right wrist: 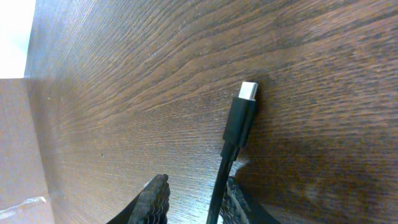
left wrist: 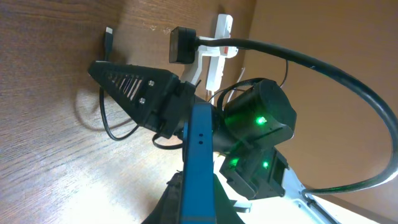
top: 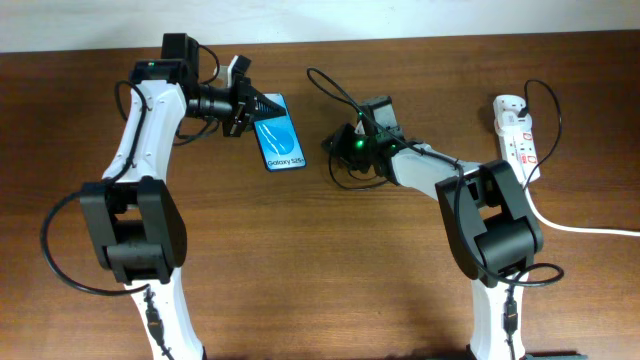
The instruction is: Plug charger to phone and switch on socket
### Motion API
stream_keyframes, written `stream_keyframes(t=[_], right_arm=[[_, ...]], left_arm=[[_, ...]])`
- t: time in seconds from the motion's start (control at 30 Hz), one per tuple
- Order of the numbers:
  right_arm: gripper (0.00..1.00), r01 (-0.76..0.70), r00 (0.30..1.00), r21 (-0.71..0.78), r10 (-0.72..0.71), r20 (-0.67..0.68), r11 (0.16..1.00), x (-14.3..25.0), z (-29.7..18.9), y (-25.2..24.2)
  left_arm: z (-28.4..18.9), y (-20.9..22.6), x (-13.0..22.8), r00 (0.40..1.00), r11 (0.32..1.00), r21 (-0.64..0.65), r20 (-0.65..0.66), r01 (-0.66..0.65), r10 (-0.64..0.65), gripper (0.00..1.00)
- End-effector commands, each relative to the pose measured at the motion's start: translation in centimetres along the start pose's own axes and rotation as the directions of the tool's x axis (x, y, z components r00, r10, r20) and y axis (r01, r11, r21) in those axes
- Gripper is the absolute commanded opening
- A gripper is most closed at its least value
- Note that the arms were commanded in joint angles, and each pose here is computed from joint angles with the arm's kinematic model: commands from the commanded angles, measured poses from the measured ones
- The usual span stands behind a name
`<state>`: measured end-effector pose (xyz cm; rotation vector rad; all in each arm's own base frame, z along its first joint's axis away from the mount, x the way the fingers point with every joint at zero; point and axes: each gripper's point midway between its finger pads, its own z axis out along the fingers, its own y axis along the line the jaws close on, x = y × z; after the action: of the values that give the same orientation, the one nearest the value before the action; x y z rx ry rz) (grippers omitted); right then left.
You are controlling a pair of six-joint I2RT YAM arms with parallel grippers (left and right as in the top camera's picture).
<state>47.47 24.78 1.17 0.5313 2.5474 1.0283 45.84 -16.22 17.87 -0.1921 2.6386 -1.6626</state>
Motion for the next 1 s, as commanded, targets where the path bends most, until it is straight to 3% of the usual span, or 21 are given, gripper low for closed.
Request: stream_keyframes(t=[0.0,0.37,0.6,0.8,0.97], right_arm=[[0.32,-0.016,1.000,0.074,0.014,0.026,0.997,-0.05,1.06,-2.22],[0.31,-0.015,0.999,0.080,0.012,0.040,0.997,-0.30,1.05,-2.34],[0.21,-0.011,0.999,0.076,0.007,0.052,0.997,-0.57,1.05,-2.18],[0.04,-0.011,0.999,0.076,0.007,0.053,0.997,-0.60,1.04,-2.18],[0.04,0.029,0.999,0.056,-0.030,0.017,0.998,0.00,1.08,-1.86]], left_arm=[[-0.09,-0.93,0.02,1.000,0.999,0.043,-0.009,-0.008,0.008,0.00],[-0.09,-0.93,0.02,1.000,0.999,0.043,-0.009,-0.008,0.008,0.00],[-0.09,-0.93,0.03,1.000,0.999,0.043,-0.010,-0.007,0.008,0.00],[-0.09,-0.93,0.02,1.000,0.999,0.043,-0.009,-0.008,0.008,0.00],[-0.09,-0.93,0.03,1.000,0.999,0.043,-0.010,-0.007,0.008,0.00]])
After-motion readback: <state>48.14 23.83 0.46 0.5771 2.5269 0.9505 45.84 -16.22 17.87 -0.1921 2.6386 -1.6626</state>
